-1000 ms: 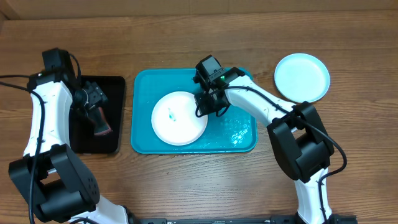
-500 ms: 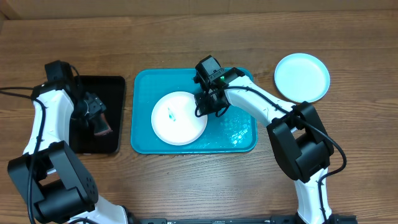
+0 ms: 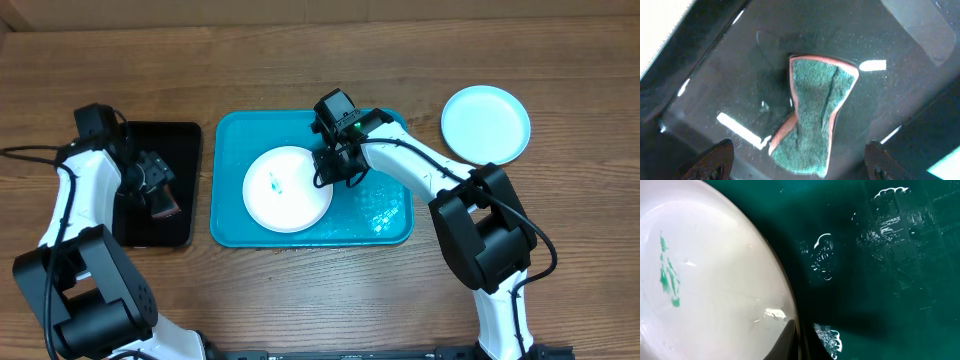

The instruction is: Clean dirty plates on tray and stack at the side

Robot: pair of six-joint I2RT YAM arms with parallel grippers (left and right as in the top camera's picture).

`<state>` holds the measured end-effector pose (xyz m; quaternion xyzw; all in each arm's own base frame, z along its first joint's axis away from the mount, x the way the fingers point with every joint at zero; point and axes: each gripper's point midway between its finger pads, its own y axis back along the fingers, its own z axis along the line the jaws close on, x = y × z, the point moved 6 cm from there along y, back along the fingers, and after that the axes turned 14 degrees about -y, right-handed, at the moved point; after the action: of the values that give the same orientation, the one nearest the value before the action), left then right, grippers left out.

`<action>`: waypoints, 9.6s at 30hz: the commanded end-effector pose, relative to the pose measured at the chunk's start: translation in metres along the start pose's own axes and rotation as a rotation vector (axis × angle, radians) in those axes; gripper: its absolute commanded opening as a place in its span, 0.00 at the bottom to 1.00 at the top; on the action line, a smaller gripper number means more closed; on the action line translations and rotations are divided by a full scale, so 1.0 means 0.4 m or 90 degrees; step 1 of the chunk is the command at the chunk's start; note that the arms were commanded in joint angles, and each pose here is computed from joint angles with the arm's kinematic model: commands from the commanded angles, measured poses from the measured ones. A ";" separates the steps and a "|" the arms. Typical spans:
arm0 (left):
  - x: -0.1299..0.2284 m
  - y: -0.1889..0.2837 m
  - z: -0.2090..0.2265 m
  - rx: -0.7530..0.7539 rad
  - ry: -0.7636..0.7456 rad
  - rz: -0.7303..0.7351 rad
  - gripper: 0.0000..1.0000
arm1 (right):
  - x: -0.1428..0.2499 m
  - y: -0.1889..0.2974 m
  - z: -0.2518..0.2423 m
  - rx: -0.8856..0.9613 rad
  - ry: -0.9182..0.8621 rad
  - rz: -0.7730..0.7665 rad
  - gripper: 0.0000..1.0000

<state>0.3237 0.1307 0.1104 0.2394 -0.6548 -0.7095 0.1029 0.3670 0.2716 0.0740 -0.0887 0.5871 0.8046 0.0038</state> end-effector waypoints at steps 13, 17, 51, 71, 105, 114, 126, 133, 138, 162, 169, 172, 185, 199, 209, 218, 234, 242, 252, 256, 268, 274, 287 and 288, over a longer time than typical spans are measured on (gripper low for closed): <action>0.009 -0.050 -0.024 0.053 -0.031 -0.022 0.77 | 0.001 -0.010 -0.007 0.006 -0.003 -0.001 0.04; 0.016 -0.082 -0.025 0.051 -0.031 -0.005 0.80 | 0.001 -0.010 -0.007 0.006 -0.003 -0.001 0.04; -0.061 0.123 -0.087 0.190 -0.115 0.013 0.04 | 0.006 -0.024 -0.020 0.020 -0.004 -0.007 0.04; 0.123 0.159 -0.458 0.265 -0.346 0.072 0.04 | 0.019 -0.050 -0.021 -0.006 -0.001 -0.006 0.04; 0.192 -0.021 -0.457 -0.052 -0.324 -0.105 0.04 | 0.014 -0.050 -0.019 -0.009 -0.007 -0.012 0.04; 0.258 -0.012 -0.624 0.298 -0.330 -0.025 0.04 | 0.015 -0.050 -0.018 -0.011 -0.007 -0.011 0.04; 0.292 -0.069 -0.506 0.068 -0.366 0.022 0.04 | 0.018 -0.050 -0.020 -0.009 -0.008 -0.007 0.04; 0.182 -0.006 -0.417 -0.091 -0.324 -0.040 0.04 | 0.021 -0.050 -0.022 -0.006 -0.009 -0.003 0.04; 0.095 0.096 -0.402 -0.092 -0.265 -0.090 0.04 | 0.021 -0.050 -0.022 -0.006 -0.009 -0.003 0.04; 0.016 0.002 -0.056 -0.044 -0.029 -0.014 0.06 | 0.022 -0.050 -0.022 -0.006 -0.009 -0.002 0.04; 0.003 -0.001 -0.044 -0.043 -0.032 -0.030 0.30 | -0.002 -0.019 -0.002 -0.014 0.005 -0.019 0.04; -0.007 0.018 -0.047 -0.038 -0.031 -0.033 0.30 | -0.028 0.020 0.012 -0.007 0.026 -0.049 0.04; -0.095 0.208 -0.090 0.055 -0.031 -0.064 1.00 | -0.098 0.374 0.106 0.296 0.185 -0.323 0.04; -0.098 0.208 -0.090 0.055 -0.031 -0.069 1.00 | -0.020 0.606 0.260 0.622 0.310 -0.554 0.04; -0.098 0.208 -0.090 0.055 -0.031 -0.069 1.00 | -0.012 0.590 0.267 0.588 0.312 -0.544 0.04; -0.098 0.208 -0.090 0.055 -0.031 -0.069 1.00 | -0.115 0.506 0.092 0.297 0.130 -0.382 0.04; -0.098 0.208 -0.090 0.055 -0.031 -0.069 1.00 | -0.110 0.531 -0.748 0.019 -0.444 -0.167 0.04; -0.098 0.208 -0.090 0.055 -0.031 -0.069 1.00 | -0.064 0.449 -0.905 0.027 -0.528 -0.193 0.04; -0.098 0.208 -0.090 0.055 -0.031 -0.069 1.00 | -0.054 0.433 -0.901 0.017 -0.530 -0.182 0.24; -0.098 0.208 -0.090 0.055 -0.031 -0.069 1.00 | -0.046 0.457 -0.852 -0.059 -0.526 -0.165 0.56; -0.098 0.208 -0.090 0.055 -0.031 -0.069 1.00 | 0.053 0.729 -0.675 -0.090 -0.475 -0.244 1.00; -0.098 0.208 -0.090 0.055 -0.031 -0.069 1.00 | 0.185 0.800 -0.578 -0.088 -0.470 -0.189 1.00; -0.098 0.208 -0.090 0.055 -0.031 -0.069 1.00 | 0.378 0.893 -0.436 -0.092 -0.457 -0.172 1.00; -0.098 0.208 -0.090 0.055 -0.031 -0.069 1.00 | 0.381 0.895 -0.434 -0.094 -0.471 -0.175 1.00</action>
<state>0.3593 0.1058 0.1904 0.2522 -0.6727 -0.6939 0.0480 0.2057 -0.0231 0.3338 0.1291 0.4800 0.8118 0.3064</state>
